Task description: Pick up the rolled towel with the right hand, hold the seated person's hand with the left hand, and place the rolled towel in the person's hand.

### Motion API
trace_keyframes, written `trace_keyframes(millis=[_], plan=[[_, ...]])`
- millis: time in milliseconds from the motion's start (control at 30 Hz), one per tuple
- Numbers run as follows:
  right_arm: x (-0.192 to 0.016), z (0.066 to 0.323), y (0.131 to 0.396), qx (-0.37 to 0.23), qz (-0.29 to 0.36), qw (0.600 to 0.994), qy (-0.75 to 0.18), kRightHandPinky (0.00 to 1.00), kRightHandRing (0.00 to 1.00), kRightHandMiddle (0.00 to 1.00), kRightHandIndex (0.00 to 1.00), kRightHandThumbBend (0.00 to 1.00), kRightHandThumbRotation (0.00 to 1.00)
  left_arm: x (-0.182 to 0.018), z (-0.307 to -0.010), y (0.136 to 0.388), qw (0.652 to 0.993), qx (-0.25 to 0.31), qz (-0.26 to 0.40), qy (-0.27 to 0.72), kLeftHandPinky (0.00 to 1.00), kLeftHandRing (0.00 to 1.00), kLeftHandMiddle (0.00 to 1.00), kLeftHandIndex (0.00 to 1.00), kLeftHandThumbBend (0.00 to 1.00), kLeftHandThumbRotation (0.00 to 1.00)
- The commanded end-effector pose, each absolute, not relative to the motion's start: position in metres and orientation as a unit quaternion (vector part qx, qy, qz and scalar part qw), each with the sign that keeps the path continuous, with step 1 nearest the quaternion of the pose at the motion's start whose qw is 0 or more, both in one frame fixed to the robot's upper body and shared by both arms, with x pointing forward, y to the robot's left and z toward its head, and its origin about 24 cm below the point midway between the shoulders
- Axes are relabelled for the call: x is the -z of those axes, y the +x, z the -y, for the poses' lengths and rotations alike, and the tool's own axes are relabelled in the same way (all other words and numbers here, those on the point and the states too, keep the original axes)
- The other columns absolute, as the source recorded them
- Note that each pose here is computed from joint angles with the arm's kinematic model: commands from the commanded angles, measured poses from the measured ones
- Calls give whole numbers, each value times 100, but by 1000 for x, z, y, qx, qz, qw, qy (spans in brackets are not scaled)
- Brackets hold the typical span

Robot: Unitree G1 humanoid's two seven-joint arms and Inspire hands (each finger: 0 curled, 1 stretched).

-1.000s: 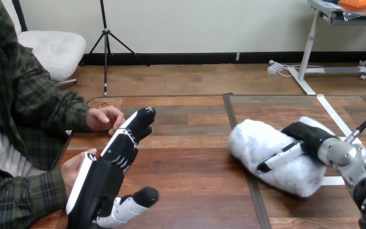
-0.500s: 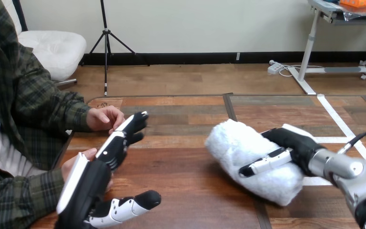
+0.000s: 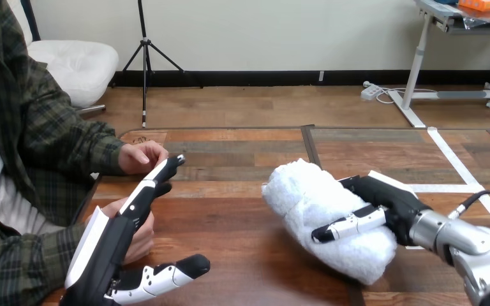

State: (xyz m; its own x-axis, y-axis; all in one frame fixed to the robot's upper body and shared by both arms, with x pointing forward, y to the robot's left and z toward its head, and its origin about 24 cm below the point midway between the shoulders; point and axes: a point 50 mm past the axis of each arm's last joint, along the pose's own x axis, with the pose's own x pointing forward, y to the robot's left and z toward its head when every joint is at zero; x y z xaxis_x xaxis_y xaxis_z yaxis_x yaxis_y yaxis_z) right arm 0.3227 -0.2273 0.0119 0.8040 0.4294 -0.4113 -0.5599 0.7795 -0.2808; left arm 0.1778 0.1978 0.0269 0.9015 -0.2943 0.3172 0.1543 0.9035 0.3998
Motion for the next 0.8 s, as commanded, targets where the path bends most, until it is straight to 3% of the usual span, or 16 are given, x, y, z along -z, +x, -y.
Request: trace_keyframes(millis=[0,767], plan=[[-74,214,335,-272,-2,951,-147,8,13,18,21,78,0,-52,-208,190,932,95,230,264,89,93,93,91,100,66],[-89,201,298,-295,64,952,-55,9,14,20,23,74,0,-80,-233,193,881,63,223,413,68,78,84,86,100,57]])
